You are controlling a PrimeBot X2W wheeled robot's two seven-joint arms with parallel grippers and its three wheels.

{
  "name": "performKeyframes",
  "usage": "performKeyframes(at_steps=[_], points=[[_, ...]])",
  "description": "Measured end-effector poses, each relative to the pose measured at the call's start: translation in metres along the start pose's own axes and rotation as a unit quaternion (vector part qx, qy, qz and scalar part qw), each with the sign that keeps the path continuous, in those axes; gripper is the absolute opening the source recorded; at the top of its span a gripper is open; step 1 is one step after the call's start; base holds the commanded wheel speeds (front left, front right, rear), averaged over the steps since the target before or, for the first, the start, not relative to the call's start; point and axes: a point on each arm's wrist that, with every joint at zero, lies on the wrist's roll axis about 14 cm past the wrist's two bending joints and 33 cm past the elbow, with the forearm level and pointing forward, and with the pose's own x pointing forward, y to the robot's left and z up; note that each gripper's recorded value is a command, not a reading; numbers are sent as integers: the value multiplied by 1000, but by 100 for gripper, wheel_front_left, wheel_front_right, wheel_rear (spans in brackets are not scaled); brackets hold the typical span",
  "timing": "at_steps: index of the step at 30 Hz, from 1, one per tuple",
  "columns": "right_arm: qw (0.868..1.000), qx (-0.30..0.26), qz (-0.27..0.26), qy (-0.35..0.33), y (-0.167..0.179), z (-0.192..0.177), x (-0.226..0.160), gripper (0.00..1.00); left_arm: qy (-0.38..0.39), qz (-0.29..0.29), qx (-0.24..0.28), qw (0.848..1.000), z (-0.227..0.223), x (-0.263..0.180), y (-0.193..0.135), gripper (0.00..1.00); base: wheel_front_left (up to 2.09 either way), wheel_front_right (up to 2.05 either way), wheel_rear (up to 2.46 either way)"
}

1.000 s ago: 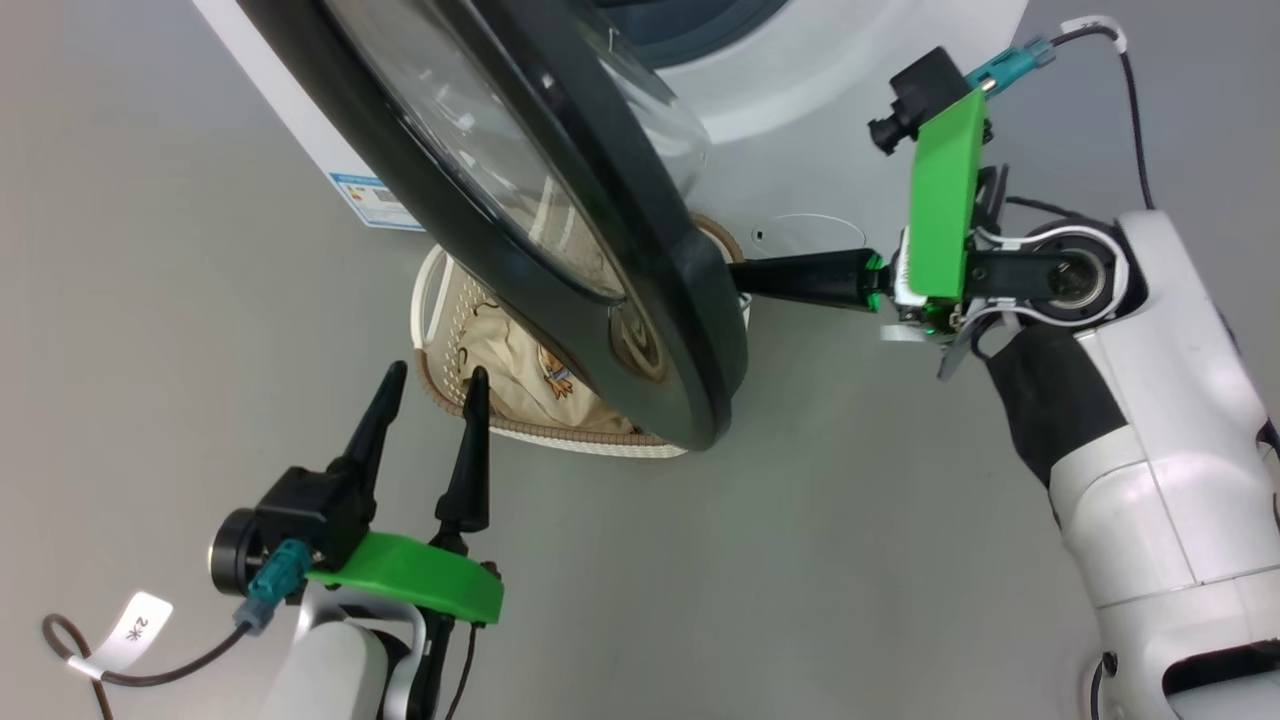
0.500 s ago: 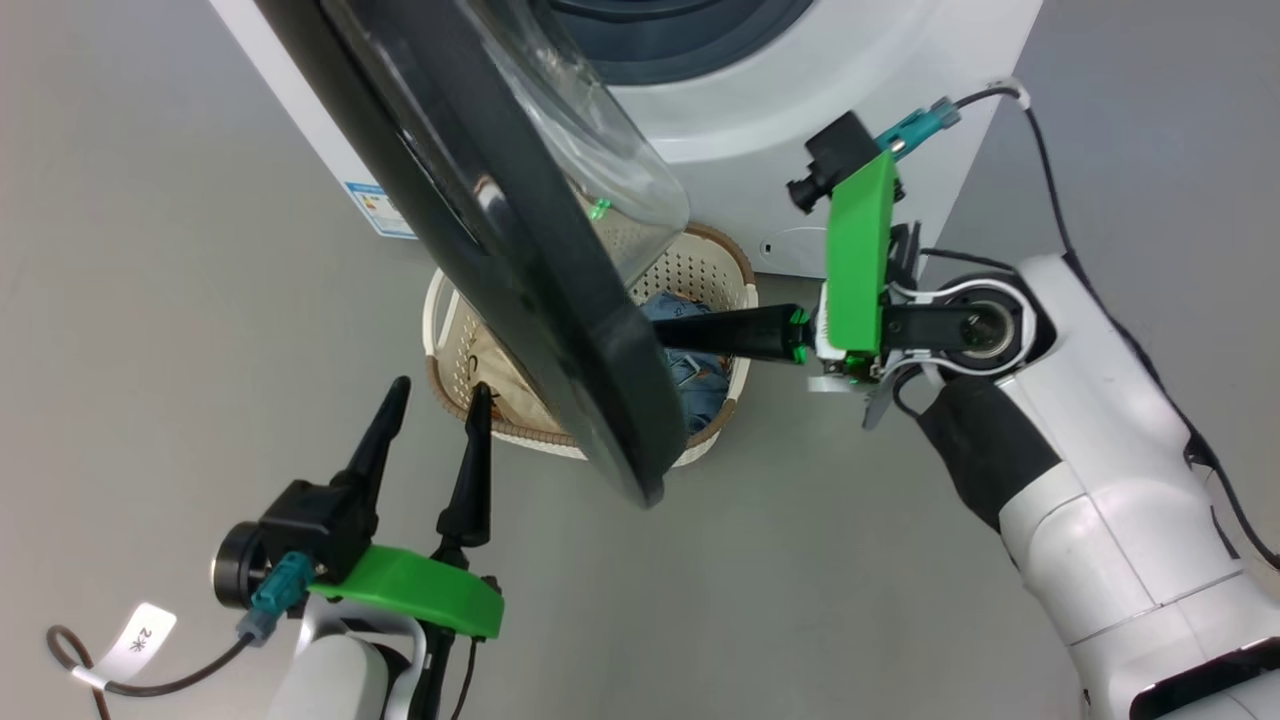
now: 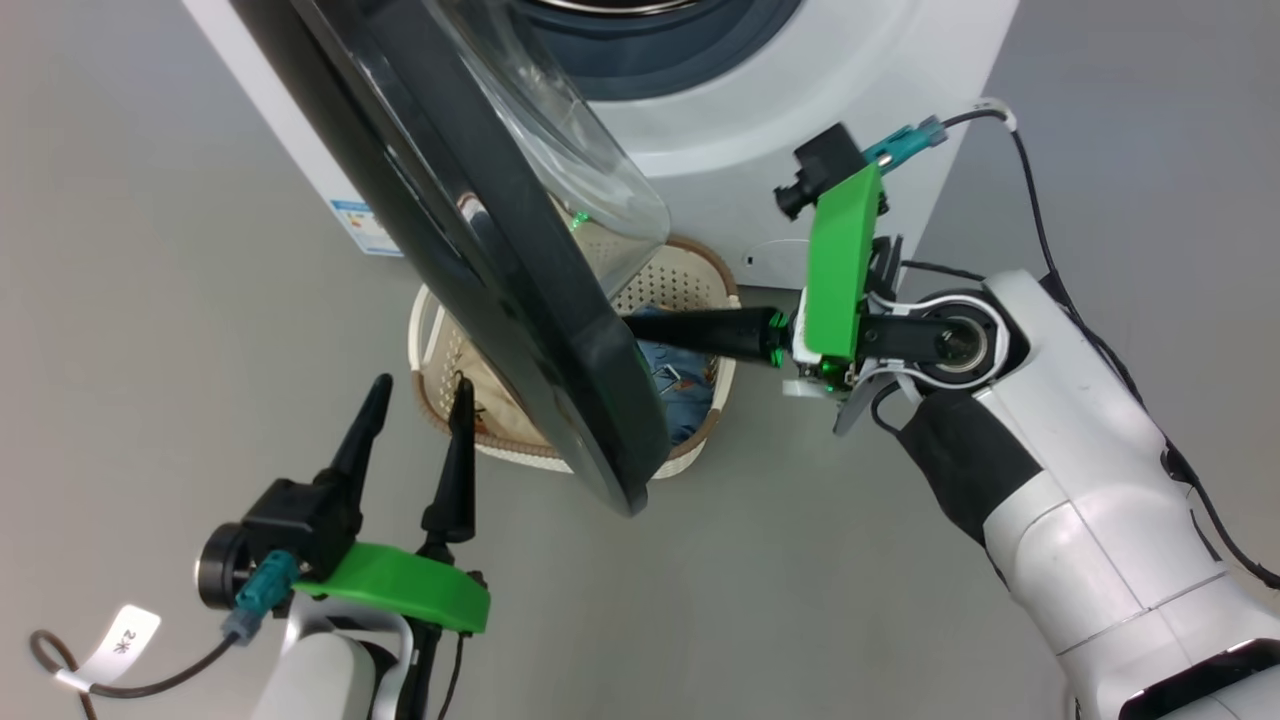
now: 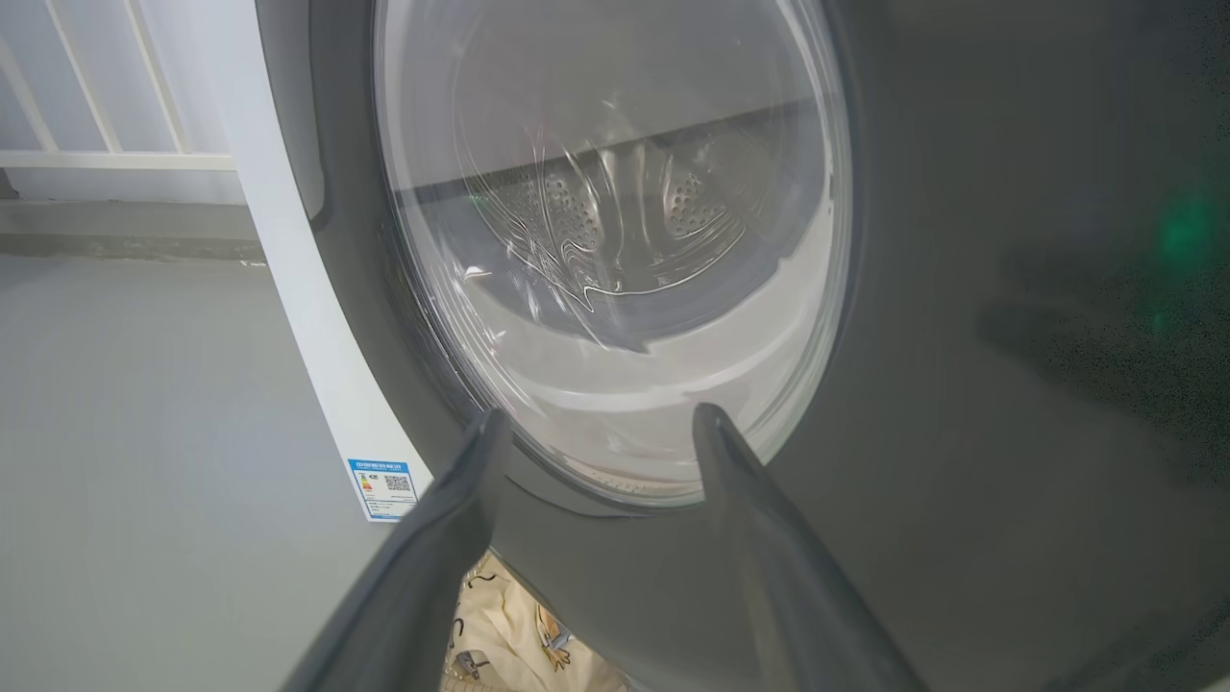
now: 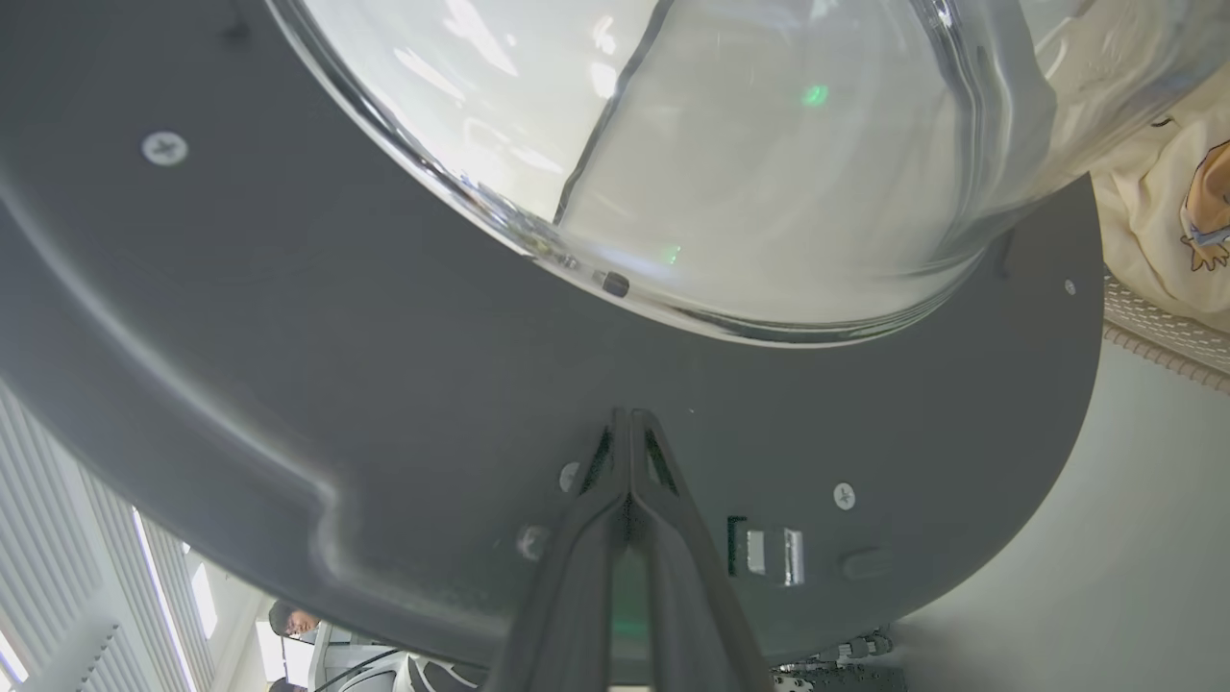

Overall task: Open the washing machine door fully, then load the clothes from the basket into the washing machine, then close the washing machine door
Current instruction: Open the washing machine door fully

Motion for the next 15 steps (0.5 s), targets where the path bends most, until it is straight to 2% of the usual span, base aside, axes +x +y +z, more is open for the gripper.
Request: performKeyframes(at_steps=[8, 12, 13, 15], points=[[995, -6, 3, -96, 8, 27, -37, 0, -9, -5, 3, 1000, 5, 1, -2, 100, 0, 0, 0], [986, -9, -14, -168, 0, 38, -66, 0, -16, -13, 7, 1000, 9, 4, -6, 100, 0, 0, 0], [981, -12, -19, -195, -1, 44, -75, 9, -18, -15, 10, 1000, 10, 5, -7, 100, 0, 0, 0], [969, -17, -30, -245, -4, 53, -93, 48, -20, -17, 12, 1000, 11, 6, -9, 100, 0, 0, 0]])
